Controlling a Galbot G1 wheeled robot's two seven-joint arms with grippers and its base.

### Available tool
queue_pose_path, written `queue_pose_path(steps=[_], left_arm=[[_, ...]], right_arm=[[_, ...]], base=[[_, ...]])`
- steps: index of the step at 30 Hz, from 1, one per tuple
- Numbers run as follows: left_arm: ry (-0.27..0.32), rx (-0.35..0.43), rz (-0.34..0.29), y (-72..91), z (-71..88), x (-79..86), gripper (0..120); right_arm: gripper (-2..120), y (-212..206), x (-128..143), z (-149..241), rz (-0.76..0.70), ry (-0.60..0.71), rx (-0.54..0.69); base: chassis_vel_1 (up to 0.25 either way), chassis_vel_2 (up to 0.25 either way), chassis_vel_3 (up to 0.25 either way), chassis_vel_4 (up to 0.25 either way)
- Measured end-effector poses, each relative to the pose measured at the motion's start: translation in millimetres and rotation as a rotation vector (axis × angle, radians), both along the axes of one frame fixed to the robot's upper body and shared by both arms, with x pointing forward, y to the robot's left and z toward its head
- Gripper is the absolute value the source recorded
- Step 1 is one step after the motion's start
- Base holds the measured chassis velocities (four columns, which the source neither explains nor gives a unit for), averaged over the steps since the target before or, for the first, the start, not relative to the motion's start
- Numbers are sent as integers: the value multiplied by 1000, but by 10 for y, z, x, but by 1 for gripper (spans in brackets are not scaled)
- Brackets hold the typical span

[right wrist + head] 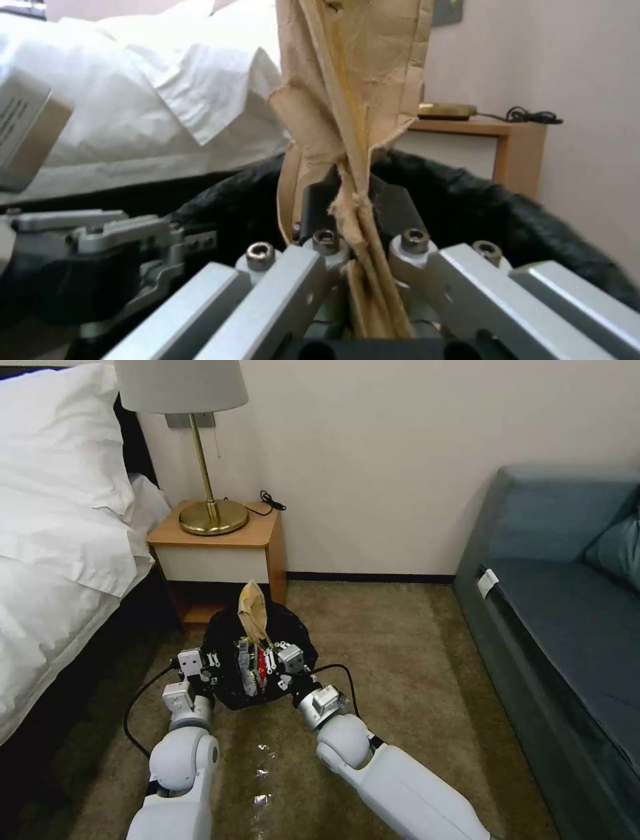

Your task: Pick up the trash bin, then pick up the garbage on the floor and place it into the trash bin.

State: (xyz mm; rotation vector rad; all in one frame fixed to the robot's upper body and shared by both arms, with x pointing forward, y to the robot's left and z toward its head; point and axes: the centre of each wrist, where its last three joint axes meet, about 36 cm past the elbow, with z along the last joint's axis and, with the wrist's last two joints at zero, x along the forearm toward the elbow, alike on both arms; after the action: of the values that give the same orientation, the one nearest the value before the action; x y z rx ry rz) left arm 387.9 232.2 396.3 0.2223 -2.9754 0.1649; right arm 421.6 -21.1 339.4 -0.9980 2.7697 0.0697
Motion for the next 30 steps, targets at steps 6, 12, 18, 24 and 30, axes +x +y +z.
queue_pose_path(steps=[6, 12, 18, 24, 30], left_arm=[[4, -8, 1, -4, -5, -5, 5], [2, -10, 2, -7, 6, 11, 5], [-1, -11, 1, -13, 13, 29, 5], [-3, -12, 1, -23, 22, 46, 5], [-3, -13, -1, -33, 22, 60, 5]], right_arm=[[25, -8, -33, -39, 2, 0, -12], [47, 3, -26, 0, 3, -8, -4], [67, -19, -11, 18, -1, -9, -1], [86, -33, 1, 28, -6, -9, 0], [97, -28, 41, 79, -9, -17, 9]], base=[[0, 0, 0, 0], [0, 0, 0, 0], [0, 0, 0, 0], [0, 0, 0, 0], [0, 0, 0, 0]])
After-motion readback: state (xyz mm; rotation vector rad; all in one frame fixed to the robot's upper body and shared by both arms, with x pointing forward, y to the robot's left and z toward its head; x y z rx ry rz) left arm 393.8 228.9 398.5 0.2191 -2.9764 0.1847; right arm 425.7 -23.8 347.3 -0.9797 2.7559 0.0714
